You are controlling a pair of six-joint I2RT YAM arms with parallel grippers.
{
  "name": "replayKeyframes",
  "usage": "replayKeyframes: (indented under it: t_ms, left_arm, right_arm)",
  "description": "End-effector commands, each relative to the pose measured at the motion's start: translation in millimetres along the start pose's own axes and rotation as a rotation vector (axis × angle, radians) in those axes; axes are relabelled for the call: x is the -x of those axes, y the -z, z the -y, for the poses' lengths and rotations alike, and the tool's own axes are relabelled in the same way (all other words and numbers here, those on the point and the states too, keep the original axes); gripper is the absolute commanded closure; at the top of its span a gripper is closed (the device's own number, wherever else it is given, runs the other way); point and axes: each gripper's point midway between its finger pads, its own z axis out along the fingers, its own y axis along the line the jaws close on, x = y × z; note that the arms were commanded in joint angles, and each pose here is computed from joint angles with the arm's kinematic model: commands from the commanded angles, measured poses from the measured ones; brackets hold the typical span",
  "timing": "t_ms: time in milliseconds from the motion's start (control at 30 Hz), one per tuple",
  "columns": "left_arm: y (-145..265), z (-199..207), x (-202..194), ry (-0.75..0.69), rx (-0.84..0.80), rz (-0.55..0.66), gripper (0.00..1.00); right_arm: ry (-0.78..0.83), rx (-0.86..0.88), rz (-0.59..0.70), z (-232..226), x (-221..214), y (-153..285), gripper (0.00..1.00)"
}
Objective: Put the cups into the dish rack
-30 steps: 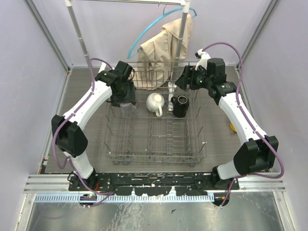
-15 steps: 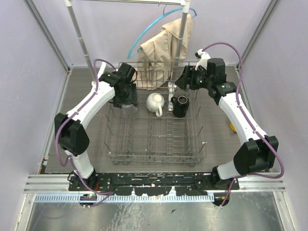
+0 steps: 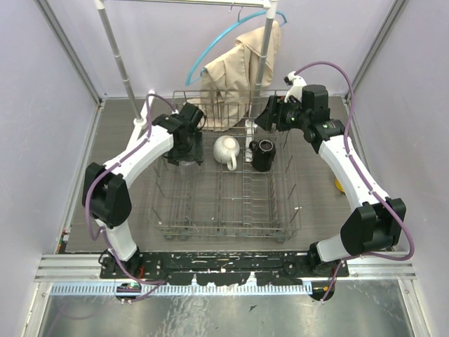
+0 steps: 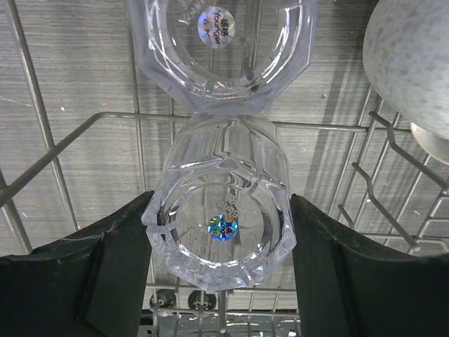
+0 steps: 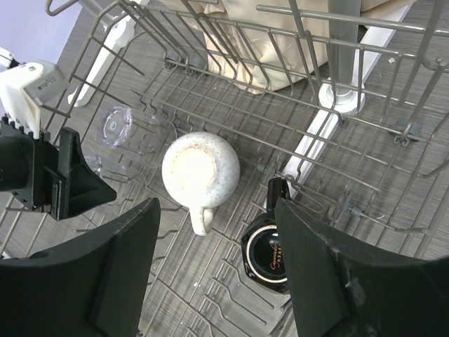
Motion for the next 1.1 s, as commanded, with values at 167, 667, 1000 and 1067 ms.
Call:
replayKeyframes:
  t_ms: [167, 667, 1000, 1067]
  left_arm:
    - [-19.0, 0.4, 5.4, -0.025, 0.051, 0.064, 1.0]
    - [-37.9, -6.2, -3.6, -0.033, 0.089, 0.113, 1.0]
    - [-38.4, -6.8, -7.9, -0.038, 0.108, 0.109, 0.77]
    - [-35.7, -7.6, -6.8, -0.037, 0.11, 0.117, 0.64]
  right_arm:
    - [0.037, 0.028, 0.048, -6.9, 10.4, 3.1, 0.28]
    - [0.032, 0.031, 0.041, -6.7, 8.0, 1.6, 0.28]
    - [0.028, 0.037, 0.036, -7.3, 7.8, -0.8, 0.28]
    - [0.026, 0.037, 0.034, -7.2, 7.8, -1.2, 0.28]
